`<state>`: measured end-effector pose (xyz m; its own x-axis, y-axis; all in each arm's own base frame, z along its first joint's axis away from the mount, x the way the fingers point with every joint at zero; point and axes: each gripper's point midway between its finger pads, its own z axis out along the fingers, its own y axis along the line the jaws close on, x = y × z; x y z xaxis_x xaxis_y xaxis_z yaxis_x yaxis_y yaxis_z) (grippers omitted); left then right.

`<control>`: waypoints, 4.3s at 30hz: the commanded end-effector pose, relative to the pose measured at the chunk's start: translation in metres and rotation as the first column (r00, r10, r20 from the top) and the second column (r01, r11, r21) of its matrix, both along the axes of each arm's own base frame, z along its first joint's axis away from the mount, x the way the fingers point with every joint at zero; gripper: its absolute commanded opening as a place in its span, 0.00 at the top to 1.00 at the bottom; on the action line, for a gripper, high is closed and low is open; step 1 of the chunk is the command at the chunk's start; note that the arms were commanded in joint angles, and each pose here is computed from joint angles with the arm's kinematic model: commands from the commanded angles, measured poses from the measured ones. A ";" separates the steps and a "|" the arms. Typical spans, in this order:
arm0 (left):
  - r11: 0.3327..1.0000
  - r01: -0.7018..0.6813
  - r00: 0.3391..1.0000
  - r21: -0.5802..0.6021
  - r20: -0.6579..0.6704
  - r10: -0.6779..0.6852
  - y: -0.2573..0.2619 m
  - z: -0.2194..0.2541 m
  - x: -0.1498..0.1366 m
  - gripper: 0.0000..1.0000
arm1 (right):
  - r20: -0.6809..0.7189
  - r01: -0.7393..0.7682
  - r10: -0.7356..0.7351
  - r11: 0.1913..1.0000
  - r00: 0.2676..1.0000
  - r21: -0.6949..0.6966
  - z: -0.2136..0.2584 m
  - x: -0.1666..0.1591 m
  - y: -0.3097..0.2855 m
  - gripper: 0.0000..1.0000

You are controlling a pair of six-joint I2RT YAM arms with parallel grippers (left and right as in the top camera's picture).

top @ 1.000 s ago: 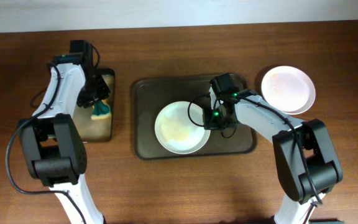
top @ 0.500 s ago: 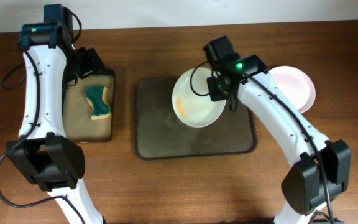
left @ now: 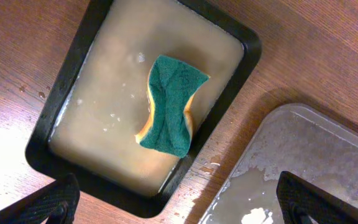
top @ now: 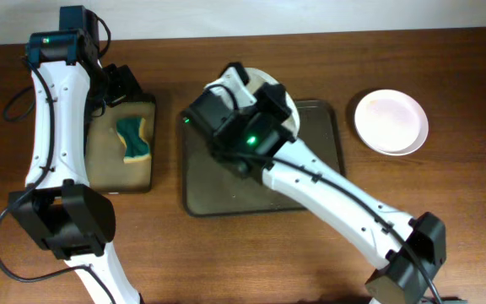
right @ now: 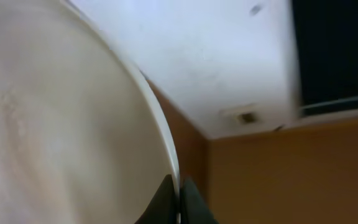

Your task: Clean dirty plates on tray and stack at the side

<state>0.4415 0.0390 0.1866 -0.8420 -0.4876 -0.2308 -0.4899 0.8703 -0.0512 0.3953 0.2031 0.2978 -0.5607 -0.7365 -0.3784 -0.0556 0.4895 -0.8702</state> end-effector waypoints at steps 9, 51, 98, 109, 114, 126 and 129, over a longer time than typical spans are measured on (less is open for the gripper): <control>1.000 0.002 1.000 -0.004 0.021 -0.002 0.001 0.008 0.000 0.01 | 0.064 -0.027 0.041 0.977 0.997 -0.214 0.046 -0.017 0.015 0.96; 1.000 0.002 1.000 -0.004 0.021 -0.001 0.002 0.008 0.000 0.01 | -0.514 0.517 -0.317 -0.080 0.797 0.852 -0.196 0.021 -0.358 0.65; 1.000 0.000 1.000 -0.004 0.021 0.000 0.002 0.008 0.000 0.01 | 0.419 -0.476 0.235 0.307 0.877 0.824 -0.028 -0.231 -0.145 0.02; 1.000 0.000 1.000 -0.004 0.021 0.000 0.002 0.008 0.000 0.01 | 0.572 -0.599 0.188 0.351 0.798 0.720 -0.076 -0.171 -0.153 0.02; 1.000 0.000 1.000 -0.004 0.021 0.000 0.002 0.008 0.000 0.01 | 0.579 -0.566 0.107 0.409 0.809 0.716 -0.099 -0.157 -0.169 0.02; 1.000 0.000 1.000 -0.004 0.021 0.000 0.002 0.008 0.000 0.01 | 0.496 -0.418 -0.032 0.495 0.868 0.762 -0.142 -0.149 -0.201 0.02; 1.000 0.000 1.000 -0.004 0.021 0.000 0.002 0.008 0.000 0.01 | 0.497 -0.419 -0.030 0.494 0.867 0.762 -0.142 -0.149 -0.201 0.02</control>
<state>0.4415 0.0392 0.1866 -0.8420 -0.4876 -0.2308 -0.4899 0.8703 -0.0511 0.2462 0.0079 0.1585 -0.0724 -0.0118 -0.9973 -0.0503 0.9987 -0.0082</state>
